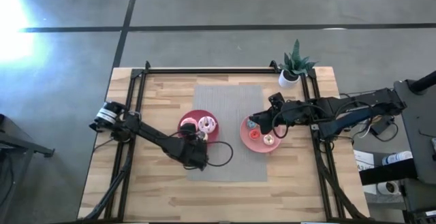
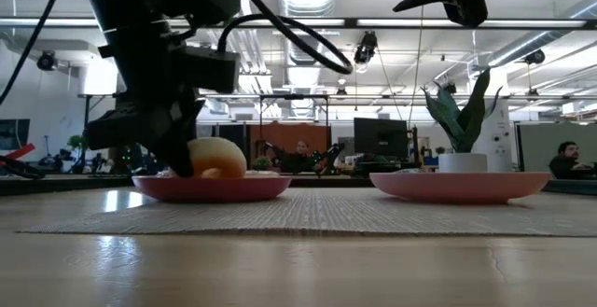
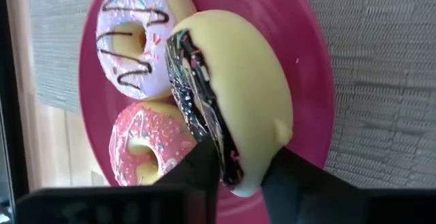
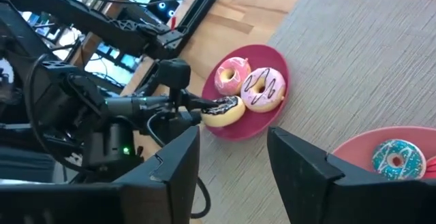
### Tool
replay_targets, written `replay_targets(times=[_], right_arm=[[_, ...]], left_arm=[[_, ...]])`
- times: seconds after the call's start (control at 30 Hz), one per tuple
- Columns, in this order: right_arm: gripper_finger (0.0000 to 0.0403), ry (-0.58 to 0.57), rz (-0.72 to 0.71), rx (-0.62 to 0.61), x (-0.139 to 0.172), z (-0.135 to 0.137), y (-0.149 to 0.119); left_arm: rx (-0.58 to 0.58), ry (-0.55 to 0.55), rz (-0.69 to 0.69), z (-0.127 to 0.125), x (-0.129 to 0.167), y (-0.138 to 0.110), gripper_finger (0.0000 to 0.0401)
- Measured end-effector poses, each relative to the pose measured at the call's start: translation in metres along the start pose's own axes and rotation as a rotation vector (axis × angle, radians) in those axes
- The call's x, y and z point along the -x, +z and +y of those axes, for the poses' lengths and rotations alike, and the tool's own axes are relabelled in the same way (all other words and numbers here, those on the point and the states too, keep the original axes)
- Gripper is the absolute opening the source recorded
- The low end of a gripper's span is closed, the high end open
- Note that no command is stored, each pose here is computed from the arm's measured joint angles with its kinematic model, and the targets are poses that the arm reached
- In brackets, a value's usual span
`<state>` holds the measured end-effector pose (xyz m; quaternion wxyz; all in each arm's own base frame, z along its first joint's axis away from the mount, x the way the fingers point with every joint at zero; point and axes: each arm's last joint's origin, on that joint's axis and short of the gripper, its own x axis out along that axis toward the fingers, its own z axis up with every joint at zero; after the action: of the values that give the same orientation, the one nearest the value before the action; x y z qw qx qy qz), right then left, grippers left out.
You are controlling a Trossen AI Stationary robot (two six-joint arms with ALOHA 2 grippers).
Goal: Pick & Place donuts
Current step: Put the large black donut on the pink plate, then return to Home Position
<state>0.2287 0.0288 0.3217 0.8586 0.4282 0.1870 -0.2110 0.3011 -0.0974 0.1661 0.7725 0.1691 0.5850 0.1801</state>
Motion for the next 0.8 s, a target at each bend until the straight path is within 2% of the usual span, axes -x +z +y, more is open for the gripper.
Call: replay_targets(times=[0.17, 0.3, 0.47, 0.7, 0.77, 0.8], right_arm=[[0.0164, 0.004, 0.002, -0.001, 0.000, 0.000, 0.000], [0.0162, 0.012, 0.012, -0.001, 0.000, 0.000, 0.000], [0.0161, 0.035, 0.028, 0.031, 0.003, 0.001, 0.000], [0.0155, 0.088, -0.012, 0.025, 0.018, 0.002, 0.008], [0.0154, 0.101, -0.020, 0.018, 0.023, 0.002, 0.009], [0.0154, 0.108, -0.024, 0.011, 0.025, 0.002, 0.010]], left_arm=[[0.044, -0.038, -0.001, 0.002, 0.007, 0.005, 0.0129], [0.068, -0.108, 0.041, 0.004, 0.015, 0.005, 0.0160], [0.119, -0.158, 0.029, 0.011, 0.036, 0.002, 0.0167], [0.194, -0.240, -0.148, 0.040, 0.090, -0.002, 0.0167], [0.262, -0.239, -0.188, 0.054, 0.103, -0.006, 0.0167], [0.360, -0.251, -0.197, 0.062, 0.109, -0.008, 0.0167]])
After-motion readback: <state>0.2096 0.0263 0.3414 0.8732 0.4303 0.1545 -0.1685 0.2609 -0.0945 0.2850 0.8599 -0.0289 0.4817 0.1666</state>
